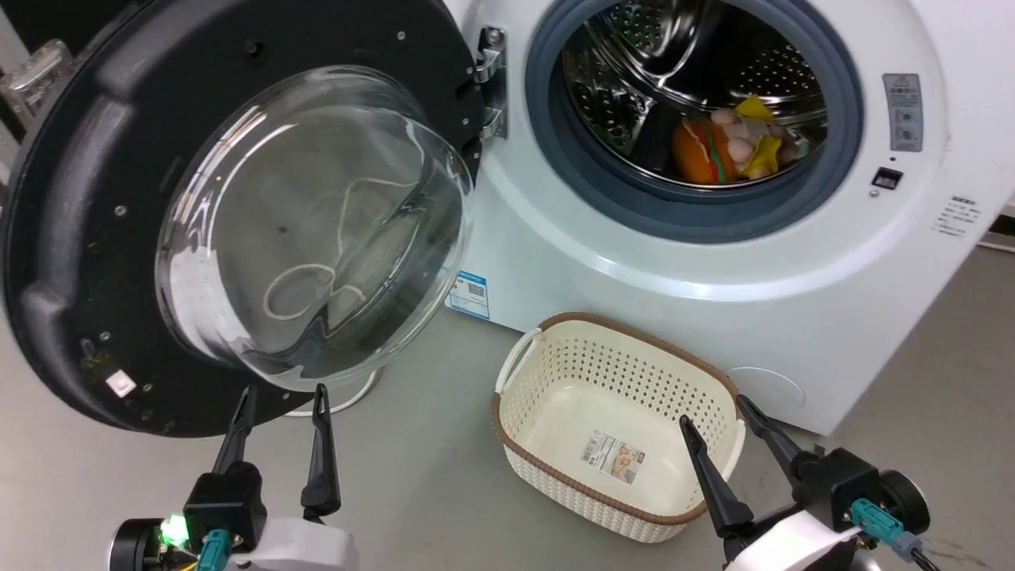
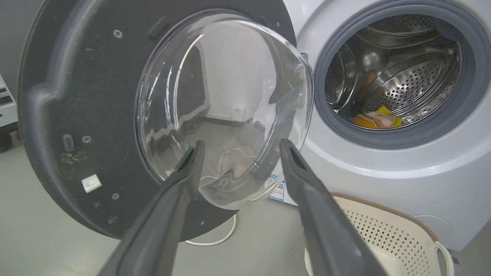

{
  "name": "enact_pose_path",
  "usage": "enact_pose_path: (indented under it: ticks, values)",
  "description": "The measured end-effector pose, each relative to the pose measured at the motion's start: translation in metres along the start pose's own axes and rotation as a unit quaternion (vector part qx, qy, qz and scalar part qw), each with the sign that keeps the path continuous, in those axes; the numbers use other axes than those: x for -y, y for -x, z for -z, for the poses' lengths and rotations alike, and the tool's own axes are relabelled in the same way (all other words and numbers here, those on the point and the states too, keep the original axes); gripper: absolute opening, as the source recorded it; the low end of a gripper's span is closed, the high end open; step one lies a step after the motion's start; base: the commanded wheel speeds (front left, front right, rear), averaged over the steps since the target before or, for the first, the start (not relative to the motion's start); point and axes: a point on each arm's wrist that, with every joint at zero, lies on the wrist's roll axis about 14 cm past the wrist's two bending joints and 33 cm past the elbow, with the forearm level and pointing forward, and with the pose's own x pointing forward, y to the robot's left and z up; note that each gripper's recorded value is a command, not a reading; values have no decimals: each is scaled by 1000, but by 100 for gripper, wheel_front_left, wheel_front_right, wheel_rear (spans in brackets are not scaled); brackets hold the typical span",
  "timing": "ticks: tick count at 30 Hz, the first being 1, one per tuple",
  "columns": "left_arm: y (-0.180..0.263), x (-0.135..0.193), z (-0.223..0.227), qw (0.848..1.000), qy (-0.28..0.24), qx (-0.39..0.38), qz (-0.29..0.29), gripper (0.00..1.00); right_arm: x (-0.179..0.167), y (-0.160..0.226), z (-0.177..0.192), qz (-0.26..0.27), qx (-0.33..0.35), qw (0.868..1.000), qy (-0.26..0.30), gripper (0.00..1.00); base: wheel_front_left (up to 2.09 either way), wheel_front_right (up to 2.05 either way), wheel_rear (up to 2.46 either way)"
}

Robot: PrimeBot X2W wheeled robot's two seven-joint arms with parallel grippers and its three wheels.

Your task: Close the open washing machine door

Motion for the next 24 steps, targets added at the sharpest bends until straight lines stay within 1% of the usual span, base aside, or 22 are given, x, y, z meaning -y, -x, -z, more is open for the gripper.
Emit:
enact_pose_path:
  ticks: [7,8,9,16,21,24]
  values:
    - [6,-11,-1,1000,4,4,-17,100,-11,-5,2,-18,2,1000,-4,100,0,0,0]
    - [7,-13,0,1000,4,4,-20,77,-13,-6,2,-21,3,1000,-4,100,0,0,0]
    - [8,-14,0,1000,4,3,-21,0,-14,-7,2,-24,3,1000,-4,100,0,0,0]
    - [11,-28,-12,999,14,24,-42,0,-22,-12,3,-38,6,999,-7,100,0,0,0]
    - [8,-53,-36,994,26,65,-79,0,-19,-17,8,-35,5,999,-10,100,0,0,0]
    - [1,-78,-65,986,49,114,-108,0,-19,-20,11,-38,4,999,-11,100,0,0,0]
